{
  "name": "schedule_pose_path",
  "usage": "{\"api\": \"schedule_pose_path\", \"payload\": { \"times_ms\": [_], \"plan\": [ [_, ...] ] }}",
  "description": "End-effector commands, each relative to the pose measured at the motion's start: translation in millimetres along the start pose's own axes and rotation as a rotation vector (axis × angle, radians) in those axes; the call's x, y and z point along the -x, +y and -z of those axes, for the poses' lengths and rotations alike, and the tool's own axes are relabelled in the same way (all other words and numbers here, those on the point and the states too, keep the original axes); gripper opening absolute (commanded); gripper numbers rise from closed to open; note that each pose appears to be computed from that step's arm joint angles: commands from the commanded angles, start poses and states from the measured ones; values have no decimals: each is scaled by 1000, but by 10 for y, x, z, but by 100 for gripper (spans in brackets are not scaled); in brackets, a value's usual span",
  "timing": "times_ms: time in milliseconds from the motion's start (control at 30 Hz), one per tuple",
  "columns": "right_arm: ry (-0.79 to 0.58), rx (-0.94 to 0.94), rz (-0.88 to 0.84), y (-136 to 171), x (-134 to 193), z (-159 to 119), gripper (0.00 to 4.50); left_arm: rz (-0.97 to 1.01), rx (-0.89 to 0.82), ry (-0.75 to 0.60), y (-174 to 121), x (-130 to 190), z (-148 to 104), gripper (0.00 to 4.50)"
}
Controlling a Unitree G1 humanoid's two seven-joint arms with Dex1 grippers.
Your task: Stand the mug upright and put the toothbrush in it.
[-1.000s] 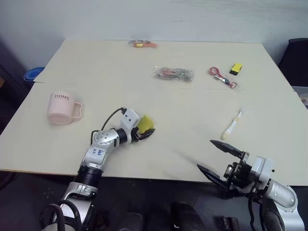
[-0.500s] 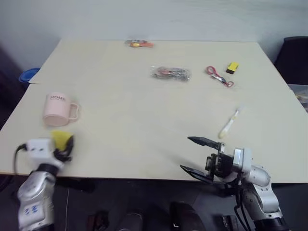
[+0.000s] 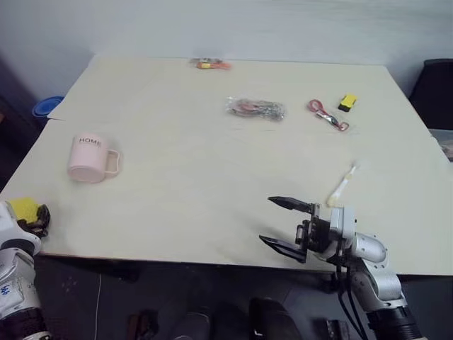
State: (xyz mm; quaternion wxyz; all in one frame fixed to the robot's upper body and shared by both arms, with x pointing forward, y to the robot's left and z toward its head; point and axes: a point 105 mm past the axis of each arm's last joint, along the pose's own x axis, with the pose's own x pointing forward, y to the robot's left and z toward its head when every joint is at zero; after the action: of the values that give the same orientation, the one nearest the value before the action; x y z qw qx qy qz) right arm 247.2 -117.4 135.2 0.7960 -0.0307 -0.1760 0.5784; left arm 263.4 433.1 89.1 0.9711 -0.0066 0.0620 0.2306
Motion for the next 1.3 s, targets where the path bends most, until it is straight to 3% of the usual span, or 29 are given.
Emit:
{"api": "schedule_pose_path", "payload": {
  "times_ms": [33, 167, 333, 400, 500, 567, 733, 833, 933, 1067, 1300],
  "plan": [
    [12, 41, 39, -33, 102, -95, 450, 18, -18, -120, 9, 21, -259, 441],
    [59, 64, 101, -34, 311, -138, 450, 59, -78, -333, 14, 276, -655, 447],
    [117, 87, 170, -38, 542, -159, 450, 179, -205, -430, -113, 581, -958, 447],
    [139, 93, 193, -23, 630, -158, 450, 352, -232, -387, -405, 677, -908, 447],
    [172, 96, 208, 22, 737, -122, 450, 606, -308, -227, -887, 827, -514, 447],
    [179, 112, 228, 24, 780, -116, 450, 698, -333, -191, -1123, 934, -369, 447],
    [175, 126, 270, 27, 877, -92, 450, 675, -324, -185, -1399, 959, -308, 447],
    [167, 120, 277, 30, 910, -60, 450, 618, -333, -137, -1539, 819, -337, 447],
    [153, 104, 271, 30, 891, -36, 450, 496, -231, -73, -1637, 482, -512, 447],
    [131, 83, 233, 33, 781, -6, 450, 440, -301, 49, -1914, 38, -655, 447],
    [95, 95, 211, -49, 632, -53, 450, 345, -245, 143, -2184, -331, -886, 447]
  ]
}}
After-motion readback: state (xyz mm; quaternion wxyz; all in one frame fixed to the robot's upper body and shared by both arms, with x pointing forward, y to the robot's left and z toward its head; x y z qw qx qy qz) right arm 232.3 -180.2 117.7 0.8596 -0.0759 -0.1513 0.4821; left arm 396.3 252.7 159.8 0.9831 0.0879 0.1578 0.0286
